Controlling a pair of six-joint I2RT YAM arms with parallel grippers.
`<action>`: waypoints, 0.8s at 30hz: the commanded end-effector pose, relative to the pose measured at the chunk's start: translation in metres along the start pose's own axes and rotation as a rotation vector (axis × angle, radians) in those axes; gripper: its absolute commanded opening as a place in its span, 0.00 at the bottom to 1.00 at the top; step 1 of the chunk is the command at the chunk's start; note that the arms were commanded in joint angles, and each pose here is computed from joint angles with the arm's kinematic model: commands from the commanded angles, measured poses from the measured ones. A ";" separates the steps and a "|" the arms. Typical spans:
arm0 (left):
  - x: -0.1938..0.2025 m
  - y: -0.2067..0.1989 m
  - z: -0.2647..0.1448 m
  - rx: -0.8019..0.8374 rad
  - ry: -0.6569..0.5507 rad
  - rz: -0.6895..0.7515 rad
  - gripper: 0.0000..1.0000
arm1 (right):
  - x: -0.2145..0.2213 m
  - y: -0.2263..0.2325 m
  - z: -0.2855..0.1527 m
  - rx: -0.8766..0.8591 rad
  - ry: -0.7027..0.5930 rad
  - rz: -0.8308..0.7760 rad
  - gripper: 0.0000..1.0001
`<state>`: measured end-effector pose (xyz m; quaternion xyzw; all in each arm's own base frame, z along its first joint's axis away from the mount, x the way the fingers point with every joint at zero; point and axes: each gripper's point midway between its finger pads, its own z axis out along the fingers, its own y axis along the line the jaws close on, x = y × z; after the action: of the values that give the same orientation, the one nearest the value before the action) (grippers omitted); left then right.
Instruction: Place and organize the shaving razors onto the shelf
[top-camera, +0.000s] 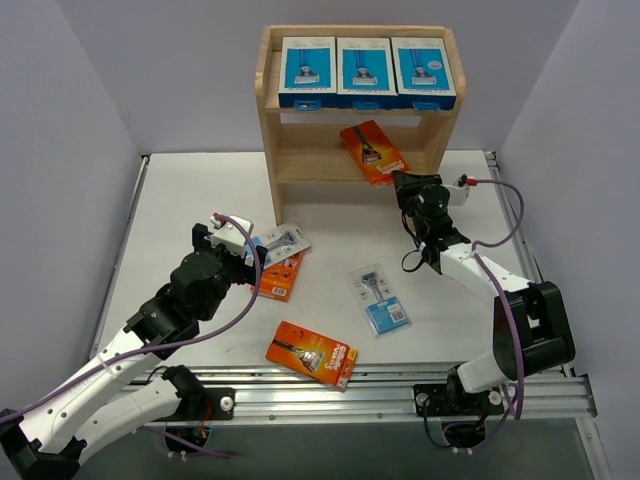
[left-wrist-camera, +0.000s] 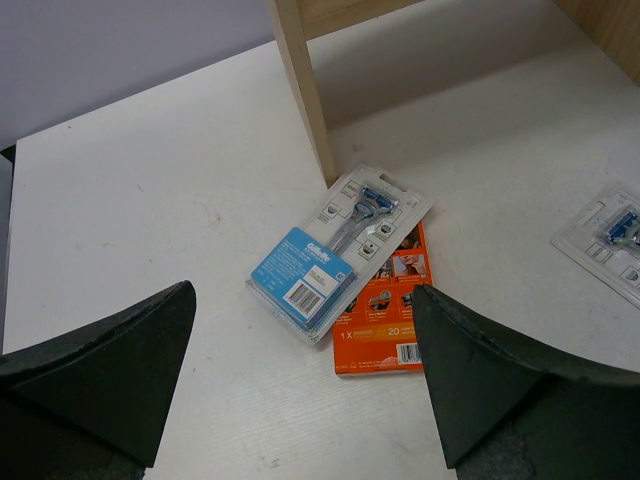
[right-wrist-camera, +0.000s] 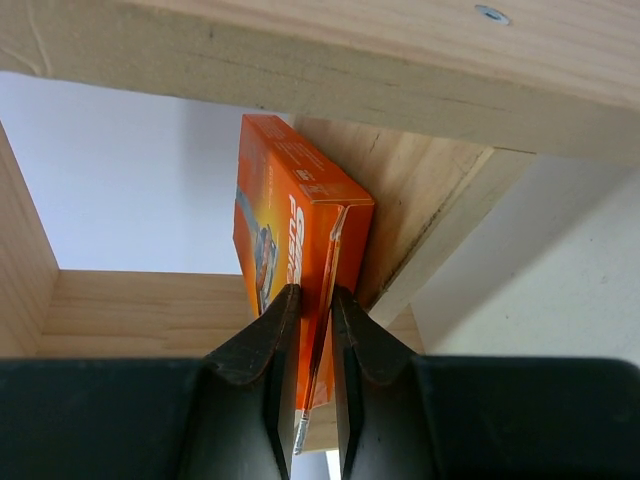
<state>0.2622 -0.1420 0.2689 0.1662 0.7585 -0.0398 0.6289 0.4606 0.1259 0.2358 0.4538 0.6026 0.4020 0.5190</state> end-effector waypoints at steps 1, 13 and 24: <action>-0.014 0.000 0.001 -0.002 -0.050 -0.016 0.98 | -0.007 0.021 -0.003 -0.062 -0.010 0.051 0.00; -0.015 -0.002 0.001 0.009 -0.053 -0.024 0.98 | -0.030 0.024 -0.022 -0.073 -0.112 0.160 0.00; -0.015 -0.004 0.001 0.017 -0.051 -0.028 0.98 | -0.045 0.032 -0.037 -0.071 -0.234 0.260 0.00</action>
<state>0.2620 -0.1424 0.2688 0.1667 0.7585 -0.0408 0.6287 0.4376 0.1015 0.2485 0.5333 0.5216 0.4146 0.5212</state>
